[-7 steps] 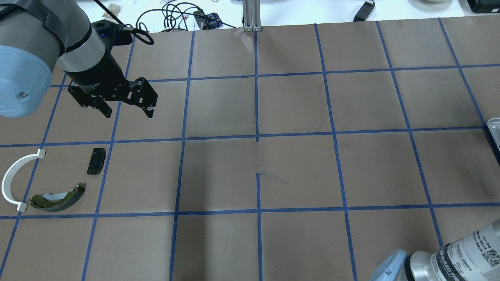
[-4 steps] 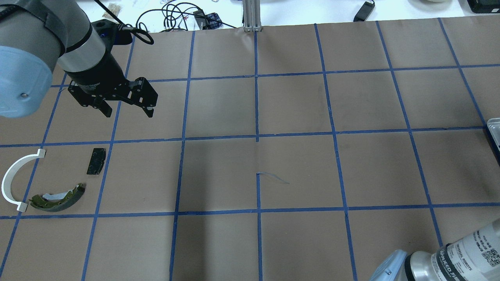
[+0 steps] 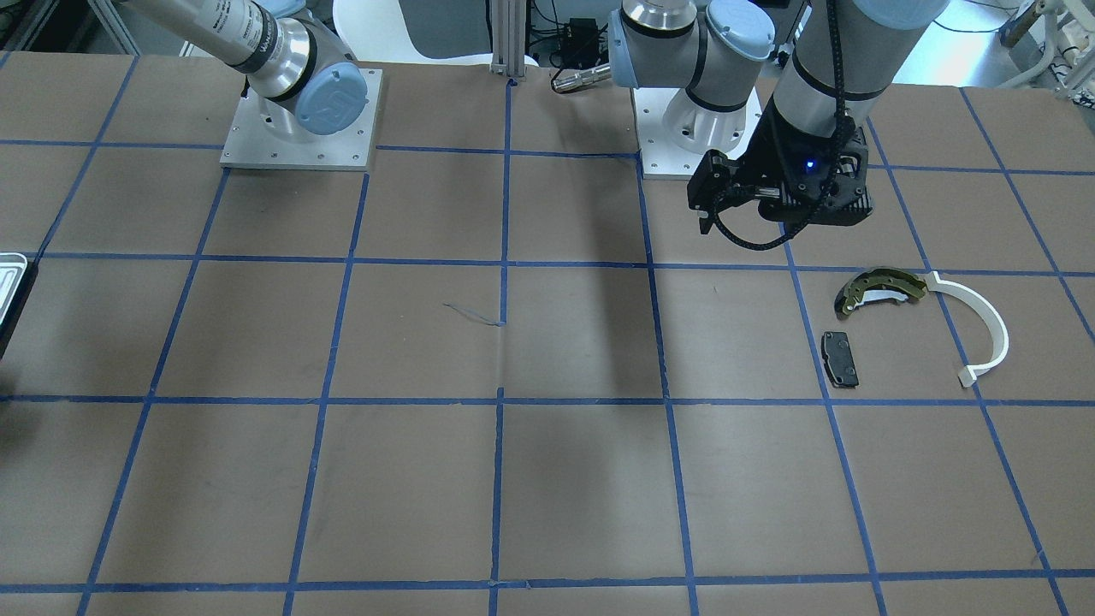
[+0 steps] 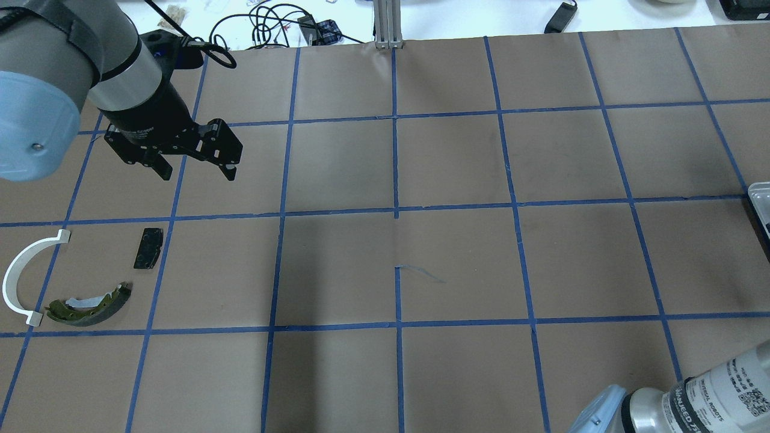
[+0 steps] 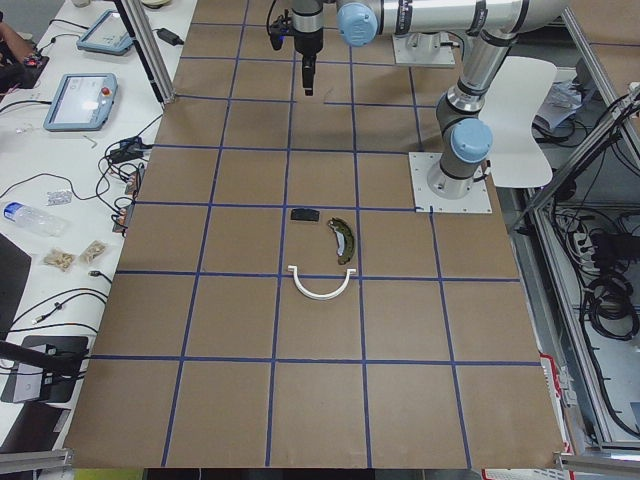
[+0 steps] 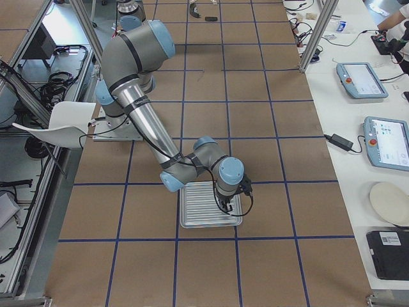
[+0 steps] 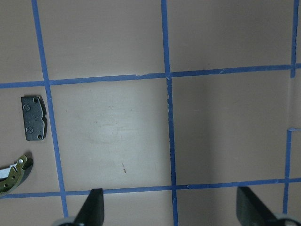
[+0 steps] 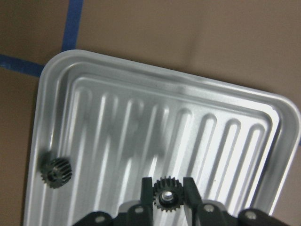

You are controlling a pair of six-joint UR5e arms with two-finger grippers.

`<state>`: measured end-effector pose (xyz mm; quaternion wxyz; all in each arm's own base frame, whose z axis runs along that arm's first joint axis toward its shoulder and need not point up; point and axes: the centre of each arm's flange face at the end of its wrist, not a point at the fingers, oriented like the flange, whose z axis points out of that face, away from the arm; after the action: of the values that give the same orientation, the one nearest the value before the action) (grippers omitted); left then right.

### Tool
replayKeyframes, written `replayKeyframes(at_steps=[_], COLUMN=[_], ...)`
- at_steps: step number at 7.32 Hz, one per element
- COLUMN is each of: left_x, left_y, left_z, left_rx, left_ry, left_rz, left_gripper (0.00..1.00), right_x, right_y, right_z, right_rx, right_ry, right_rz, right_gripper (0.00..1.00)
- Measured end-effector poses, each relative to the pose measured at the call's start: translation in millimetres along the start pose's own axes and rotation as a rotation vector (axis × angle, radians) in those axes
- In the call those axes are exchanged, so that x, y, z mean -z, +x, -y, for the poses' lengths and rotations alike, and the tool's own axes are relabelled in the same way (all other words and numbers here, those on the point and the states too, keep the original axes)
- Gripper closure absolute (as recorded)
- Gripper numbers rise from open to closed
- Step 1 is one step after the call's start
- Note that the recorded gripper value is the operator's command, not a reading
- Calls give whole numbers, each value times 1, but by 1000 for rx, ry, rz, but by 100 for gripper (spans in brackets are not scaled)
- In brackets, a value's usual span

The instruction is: Place bearing gear from tray to pile

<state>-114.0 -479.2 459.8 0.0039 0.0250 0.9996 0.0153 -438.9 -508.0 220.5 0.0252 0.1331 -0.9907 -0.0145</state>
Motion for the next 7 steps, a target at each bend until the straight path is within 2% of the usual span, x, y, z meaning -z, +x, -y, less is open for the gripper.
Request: replayKeyframes(at_steps=[2, 4, 7], left_x=[0, 0, 0], left_y=[0, -1, -1], left_z=[0, 1, 1], left_rx=[0, 1, 0], left_ry=[-1, 1, 4], left_rz=[0, 0, 1], left_gripper=[0, 0, 0], right_x=[60, 110, 140], right_y=[-45, -137, -338], right_z=[31, 99, 202], right_rx=[-54, -90, -224], right_ry=[-3, -2, 1], right_rz=[-18, -32, -33], right_gripper=[93, 94, 92])
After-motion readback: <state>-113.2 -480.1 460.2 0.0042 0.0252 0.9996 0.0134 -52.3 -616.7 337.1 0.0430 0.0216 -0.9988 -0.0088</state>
